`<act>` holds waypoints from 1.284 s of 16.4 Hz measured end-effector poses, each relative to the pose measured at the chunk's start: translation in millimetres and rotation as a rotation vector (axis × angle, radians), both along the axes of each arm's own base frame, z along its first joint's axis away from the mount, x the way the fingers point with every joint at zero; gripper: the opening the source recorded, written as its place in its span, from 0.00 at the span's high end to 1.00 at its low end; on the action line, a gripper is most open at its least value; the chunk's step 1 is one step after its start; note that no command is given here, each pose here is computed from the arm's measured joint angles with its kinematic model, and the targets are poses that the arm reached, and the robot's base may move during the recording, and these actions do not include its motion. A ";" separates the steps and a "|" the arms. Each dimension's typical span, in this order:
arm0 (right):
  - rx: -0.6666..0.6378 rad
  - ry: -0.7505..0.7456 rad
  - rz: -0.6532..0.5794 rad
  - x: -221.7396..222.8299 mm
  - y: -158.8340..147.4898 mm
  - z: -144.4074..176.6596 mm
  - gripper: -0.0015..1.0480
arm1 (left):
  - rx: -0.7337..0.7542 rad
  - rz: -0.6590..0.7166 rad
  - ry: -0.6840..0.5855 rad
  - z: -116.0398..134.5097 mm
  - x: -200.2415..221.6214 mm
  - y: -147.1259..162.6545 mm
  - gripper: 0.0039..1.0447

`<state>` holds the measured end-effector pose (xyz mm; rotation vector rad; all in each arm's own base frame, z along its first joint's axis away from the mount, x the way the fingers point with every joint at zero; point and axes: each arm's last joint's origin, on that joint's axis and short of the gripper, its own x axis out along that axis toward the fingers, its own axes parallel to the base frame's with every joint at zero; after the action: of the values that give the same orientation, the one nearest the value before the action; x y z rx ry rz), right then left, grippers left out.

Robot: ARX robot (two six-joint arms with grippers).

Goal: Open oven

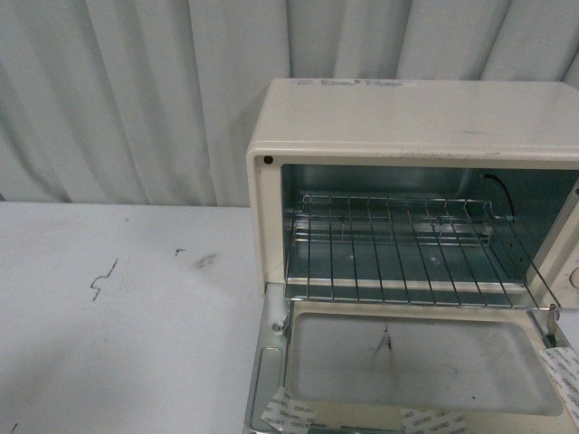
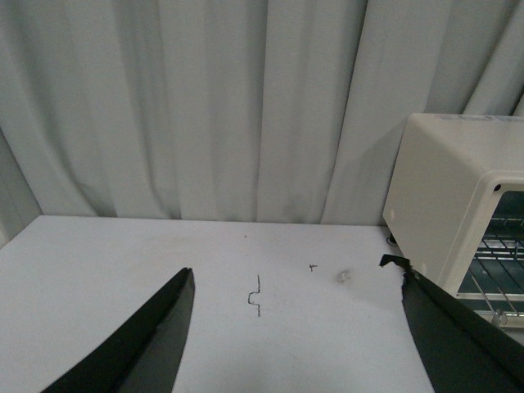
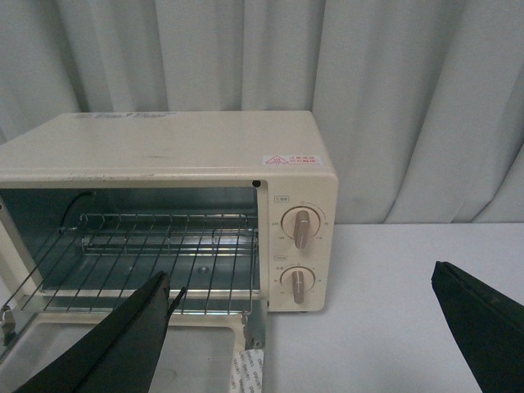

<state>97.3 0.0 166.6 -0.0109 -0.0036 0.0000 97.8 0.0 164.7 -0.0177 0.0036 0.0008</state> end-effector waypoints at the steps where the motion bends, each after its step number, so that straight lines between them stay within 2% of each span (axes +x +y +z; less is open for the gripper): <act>1: 0.000 0.000 0.000 0.0 0.0 0.0 0.06 | 0.000 0.000 0.000 0.1 0.0 0.0 0.18; 3: 0.000 0.000 0.000 0.0 0.0 0.0 0.06 | 0.001 0.000 0.000 0.0 0.0 0.0 0.04; 21: 0.000 0.000 0.000 0.0 0.0 0.0 0.06 | 0.001 0.000 0.001 -0.1 0.0 0.0 0.06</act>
<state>97.3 0.0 166.5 -0.0109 -0.0032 0.0000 97.8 0.0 164.6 -0.0170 0.0048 0.0004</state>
